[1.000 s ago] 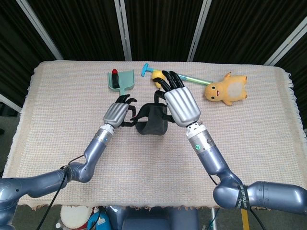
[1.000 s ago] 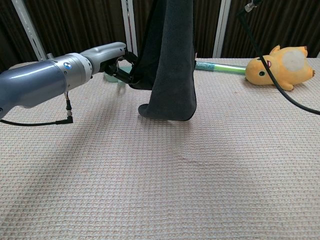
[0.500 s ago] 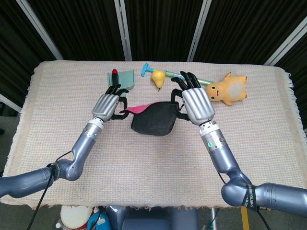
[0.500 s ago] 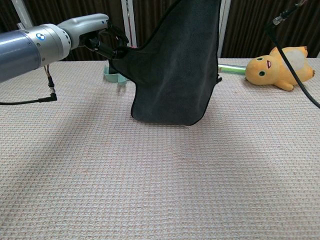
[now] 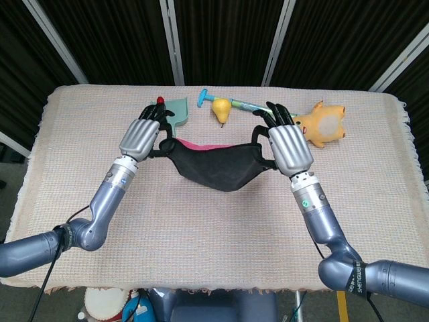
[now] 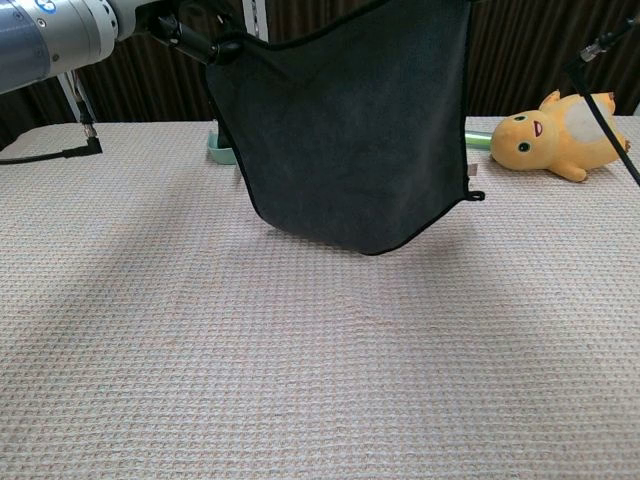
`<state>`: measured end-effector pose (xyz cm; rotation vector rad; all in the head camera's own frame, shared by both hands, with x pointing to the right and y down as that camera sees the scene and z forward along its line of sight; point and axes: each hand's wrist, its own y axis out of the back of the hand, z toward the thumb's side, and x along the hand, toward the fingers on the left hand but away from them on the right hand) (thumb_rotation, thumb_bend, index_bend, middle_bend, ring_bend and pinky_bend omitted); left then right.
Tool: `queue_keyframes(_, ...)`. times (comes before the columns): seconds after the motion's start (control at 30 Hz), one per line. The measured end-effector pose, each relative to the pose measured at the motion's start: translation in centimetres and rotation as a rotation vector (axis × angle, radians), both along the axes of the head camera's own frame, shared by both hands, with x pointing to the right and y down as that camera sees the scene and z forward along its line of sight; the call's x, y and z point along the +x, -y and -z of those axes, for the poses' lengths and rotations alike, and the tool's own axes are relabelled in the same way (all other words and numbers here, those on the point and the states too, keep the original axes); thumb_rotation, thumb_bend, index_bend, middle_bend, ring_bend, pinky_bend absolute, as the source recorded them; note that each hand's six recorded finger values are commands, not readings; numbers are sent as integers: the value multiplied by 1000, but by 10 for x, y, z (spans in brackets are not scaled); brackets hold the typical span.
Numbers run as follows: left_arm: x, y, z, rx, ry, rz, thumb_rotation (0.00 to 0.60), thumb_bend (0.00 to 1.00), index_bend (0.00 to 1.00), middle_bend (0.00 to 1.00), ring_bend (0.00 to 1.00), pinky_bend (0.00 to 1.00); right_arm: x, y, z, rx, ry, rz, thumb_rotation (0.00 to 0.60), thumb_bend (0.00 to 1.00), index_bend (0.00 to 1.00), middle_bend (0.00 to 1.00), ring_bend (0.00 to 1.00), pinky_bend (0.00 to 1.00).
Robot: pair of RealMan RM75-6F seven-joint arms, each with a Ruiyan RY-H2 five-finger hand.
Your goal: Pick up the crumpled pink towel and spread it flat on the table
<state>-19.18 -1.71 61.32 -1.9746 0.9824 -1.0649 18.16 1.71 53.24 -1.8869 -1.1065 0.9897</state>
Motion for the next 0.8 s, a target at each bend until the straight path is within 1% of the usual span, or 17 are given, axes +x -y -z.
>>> queue_keyframes(0.23,4,9,11,17,0,8,600,416,615,183,0,37,8,1,-6,-10,-2,-13,600,496,611,219,33,66)
queue_keyframes(0.4,8,14,15,24,6,9,600,415,615,184,0,37,10,9,-9,-5,-1,-23,600,495,615,221,34,66)
queue_keyframes(0.57,14,18,13,30,11,11,600,416,615,186,0,37,7,20,-15,5,10,-37,600,496,615,221,34,66)
queue_keyframes(0.8,27,26,3,34,22,17,600,417,615,187,0,37,0,37,-29,8,32,-65,600,496,615,221,35,66)
